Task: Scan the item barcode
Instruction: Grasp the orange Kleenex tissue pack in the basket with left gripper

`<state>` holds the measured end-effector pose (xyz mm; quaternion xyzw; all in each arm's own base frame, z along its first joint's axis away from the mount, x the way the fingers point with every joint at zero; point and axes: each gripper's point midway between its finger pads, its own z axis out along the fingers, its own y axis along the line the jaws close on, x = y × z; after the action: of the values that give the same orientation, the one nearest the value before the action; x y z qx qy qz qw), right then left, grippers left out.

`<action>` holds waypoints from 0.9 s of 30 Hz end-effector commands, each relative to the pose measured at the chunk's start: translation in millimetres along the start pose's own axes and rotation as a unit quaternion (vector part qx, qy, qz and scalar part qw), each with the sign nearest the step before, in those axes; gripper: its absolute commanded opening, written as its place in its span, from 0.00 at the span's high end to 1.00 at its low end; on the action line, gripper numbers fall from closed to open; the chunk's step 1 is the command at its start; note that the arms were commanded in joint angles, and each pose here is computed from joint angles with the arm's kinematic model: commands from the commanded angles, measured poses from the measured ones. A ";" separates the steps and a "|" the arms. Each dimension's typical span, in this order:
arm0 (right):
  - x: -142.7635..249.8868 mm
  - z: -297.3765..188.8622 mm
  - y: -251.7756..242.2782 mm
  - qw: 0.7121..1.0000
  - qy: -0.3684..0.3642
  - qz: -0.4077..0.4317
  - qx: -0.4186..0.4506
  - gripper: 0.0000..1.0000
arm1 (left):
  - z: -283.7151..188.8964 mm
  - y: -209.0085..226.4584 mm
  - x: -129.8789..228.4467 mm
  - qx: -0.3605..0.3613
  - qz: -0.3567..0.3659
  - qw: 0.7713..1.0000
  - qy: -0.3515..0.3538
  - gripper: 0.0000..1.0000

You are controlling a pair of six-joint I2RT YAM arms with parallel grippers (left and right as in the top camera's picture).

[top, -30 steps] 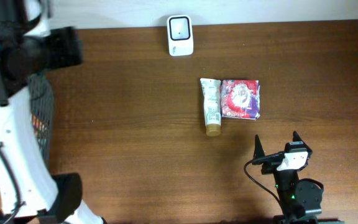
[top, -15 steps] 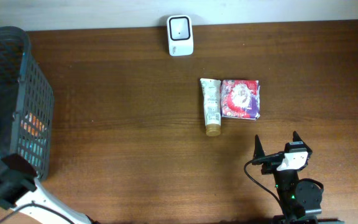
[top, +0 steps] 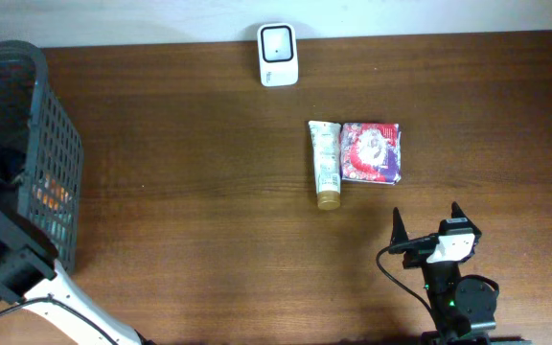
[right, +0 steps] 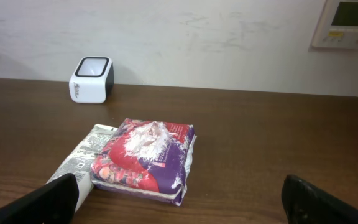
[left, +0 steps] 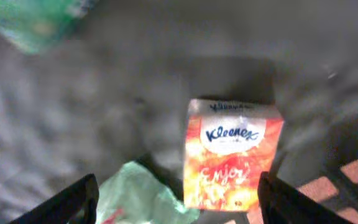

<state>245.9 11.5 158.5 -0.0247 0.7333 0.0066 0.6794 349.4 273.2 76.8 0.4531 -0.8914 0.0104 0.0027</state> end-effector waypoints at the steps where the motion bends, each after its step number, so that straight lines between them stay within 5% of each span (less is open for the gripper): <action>1: 3.7 0.3 -0.7 1.000 0.003 0.001 0.002 0.01 | 25.3 -17.8 12.9 0.032 0.048 0.998 0.026 0.23; 6: 3.7 0.3 -0.7 1.000 0.003 0.001 0.002 0.01 | 53.3 -15.9 21.4 0.036 0.051 0.997 0.039 0.24; 9: 3.7 0.3 -0.7 1.000 0.003 0.001 0.002 0.01 | 62.5 -15.3 21.2 0.037 0.059 0.997 0.036 0.59; 14: 3.7 0.3 -0.7 1.000 0.003 0.001 0.002 0.01 | 40.2 -14.2 10.4 0.041 0.055 0.997 0.022 0.75; 17: 3.7 0.3 -0.7 1.000 0.003 0.001 0.002 0.01 | -39.5 -17.1 -17.9 0.059 0.050 0.996 -0.041 0.86; 21: 3.7 0.3 -0.7 1.000 0.003 0.001 0.002 0.01 | -151.6 -36.1 -22.1 0.130 0.061 0.980 -0.138 0.86; 27: 3.7 0.3 -0.7 1.000 0.003 0.001 0.002 0.01 | -306.5 -94.5 41.0 0.349 0.152 0.889 -0.255 0.83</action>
<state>245.9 11.5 158.5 -0.0250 0.7333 0.0064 0.6794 404.9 239.1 320.0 0.3379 -0.8787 0.1309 -0.3109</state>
